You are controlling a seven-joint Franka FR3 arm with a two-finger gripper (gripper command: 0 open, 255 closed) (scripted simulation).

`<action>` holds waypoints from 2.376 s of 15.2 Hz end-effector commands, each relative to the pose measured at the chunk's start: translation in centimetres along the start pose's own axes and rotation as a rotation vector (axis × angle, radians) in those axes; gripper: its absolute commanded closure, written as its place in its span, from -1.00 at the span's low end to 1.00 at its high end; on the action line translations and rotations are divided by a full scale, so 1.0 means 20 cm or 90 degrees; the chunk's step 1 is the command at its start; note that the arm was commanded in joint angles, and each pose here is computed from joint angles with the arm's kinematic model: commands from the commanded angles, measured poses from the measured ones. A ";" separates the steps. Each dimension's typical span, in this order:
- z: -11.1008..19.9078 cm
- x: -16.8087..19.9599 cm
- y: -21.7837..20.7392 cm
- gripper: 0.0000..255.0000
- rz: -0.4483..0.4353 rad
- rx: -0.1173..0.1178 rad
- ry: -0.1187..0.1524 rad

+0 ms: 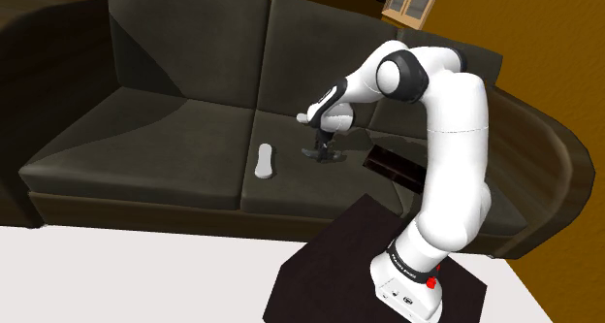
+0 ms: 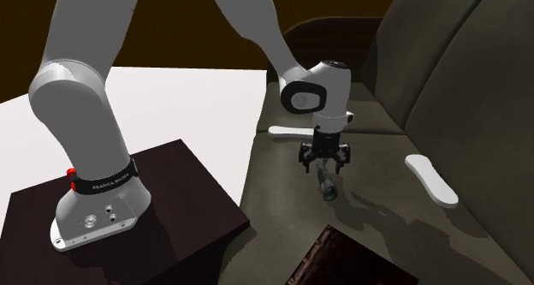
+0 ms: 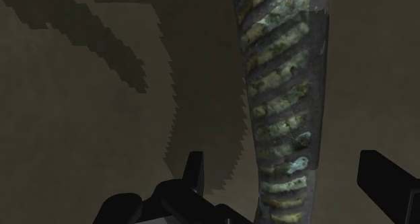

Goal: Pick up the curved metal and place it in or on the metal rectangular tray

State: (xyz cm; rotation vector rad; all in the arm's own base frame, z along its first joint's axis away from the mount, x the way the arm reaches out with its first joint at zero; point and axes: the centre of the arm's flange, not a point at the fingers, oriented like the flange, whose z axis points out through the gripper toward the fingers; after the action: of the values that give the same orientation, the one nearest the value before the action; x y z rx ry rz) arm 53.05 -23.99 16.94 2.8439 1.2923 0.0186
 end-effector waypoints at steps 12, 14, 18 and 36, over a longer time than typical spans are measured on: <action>0.01 0.00 0.00 1.00 0.000 0.000 0.000; 0.01 0.00 0.01 1.00 0.000 0.000 0.000; -0.04 0.00 0.00 1.00 0.000 0.000 0.000; -0.52 0.00 0.01 1.00 0.000 0.000 0.000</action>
State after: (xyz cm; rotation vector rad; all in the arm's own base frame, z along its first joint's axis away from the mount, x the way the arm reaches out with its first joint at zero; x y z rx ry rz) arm 52.97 -24.10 26.84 2.8435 1.2921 0.0193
